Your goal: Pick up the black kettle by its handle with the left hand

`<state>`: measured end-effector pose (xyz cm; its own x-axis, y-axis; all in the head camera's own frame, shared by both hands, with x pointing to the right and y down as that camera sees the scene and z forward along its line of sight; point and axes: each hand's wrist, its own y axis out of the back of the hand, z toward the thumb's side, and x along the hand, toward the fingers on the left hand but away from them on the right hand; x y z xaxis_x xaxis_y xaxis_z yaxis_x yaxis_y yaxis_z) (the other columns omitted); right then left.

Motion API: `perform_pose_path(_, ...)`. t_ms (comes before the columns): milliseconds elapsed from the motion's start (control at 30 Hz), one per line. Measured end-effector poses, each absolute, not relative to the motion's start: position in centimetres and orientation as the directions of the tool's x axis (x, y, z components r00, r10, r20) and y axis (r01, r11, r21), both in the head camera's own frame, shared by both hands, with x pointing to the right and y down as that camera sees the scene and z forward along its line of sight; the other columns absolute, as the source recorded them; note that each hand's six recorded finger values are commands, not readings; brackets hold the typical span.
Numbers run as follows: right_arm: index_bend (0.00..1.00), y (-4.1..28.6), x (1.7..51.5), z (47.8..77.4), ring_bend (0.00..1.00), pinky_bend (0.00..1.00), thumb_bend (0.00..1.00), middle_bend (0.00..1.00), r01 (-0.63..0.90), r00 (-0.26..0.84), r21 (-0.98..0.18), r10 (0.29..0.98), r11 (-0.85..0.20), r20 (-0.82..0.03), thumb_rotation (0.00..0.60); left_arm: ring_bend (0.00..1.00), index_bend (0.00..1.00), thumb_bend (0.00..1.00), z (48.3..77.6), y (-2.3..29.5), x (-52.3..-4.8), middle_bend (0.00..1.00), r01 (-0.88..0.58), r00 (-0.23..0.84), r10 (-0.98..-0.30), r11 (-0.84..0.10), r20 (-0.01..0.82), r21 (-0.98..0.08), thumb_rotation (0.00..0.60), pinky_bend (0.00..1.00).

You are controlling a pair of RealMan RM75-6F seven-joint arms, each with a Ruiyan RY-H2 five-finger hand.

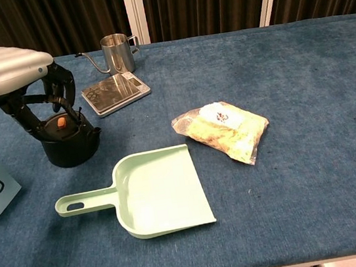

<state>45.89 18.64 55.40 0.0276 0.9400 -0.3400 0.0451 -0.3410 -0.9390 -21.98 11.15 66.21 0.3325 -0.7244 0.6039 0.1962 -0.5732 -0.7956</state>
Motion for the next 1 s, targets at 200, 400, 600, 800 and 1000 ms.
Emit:
perform_pose_path(200, 0.00, 18.6, 45.8, 55.5, 0.00, 0.00, 0.04, 0.00, 0.045, 0.026, -0.938, 0.939, -0.344, -0.343, 0.600, 0.46, 0.54, 0.06, 66.8, 11.3, -22.0, 0.59, 0.194, 0.328, -0.714, -0.589, 0.618, -0.784, 0.600, 0.00)
perform_pose_path(400, 0.00, 18.7, 45.7, 55.6, 0.00, 0.00, 0.04, 0.00, 0.045, 0.021, -0.936, 0.937, -0.349, -0.349, 0.600, 0.48, 0.57, 0.06, 67.3, 11.5, -22.4, 0.61, 0.191, 0.318, -0.703, -0.610, 0.636, -0.769, 0.600, 0.00)
perform_pose_path(600, 0.00, 18.7, 45.6, 55.7, 0.00, 0.00, 0.04, 0.00, 0.046, 0.019, -0.934, 0.935, -0.355, -0.355, 0.600, 0.53, 0.64, 0.06, 67.6, 11.9, -22.3, 0.67, 0.163, 0.326, -0.686, -0.637, 0.650, -0.754, 0.588, 0.00)
perform_pose_path(800, 0.00, 18.8, 45.7, 55.7, 0.00, 0.00, 0.04, 0.00, 0.050, 0.014, -0.933, 0.934, -0.356, -0.356, 0.600, 0.62, 0.73, 0.06, 67.9, 12.2, -22.3, 0.77, 0.125, 0.338, -0.665, -0.670, 0.666, -0.732, 0.526, 0.00)
perform_pose_path(1000, 0.00, 18.9, 45.9, 55.7, 0.00, 0.00, 0.04, 0.00, 0.055, 0.007, -0.932, 0.934, -0.357, -0.357, 0.600, 0.72, 0.84, 0.06, 68.4, 12.4, -22.5, 0.87, 0.077, 0.338, -0.639, -0.712, 0.691, -0.697, 0.398, 0.00)
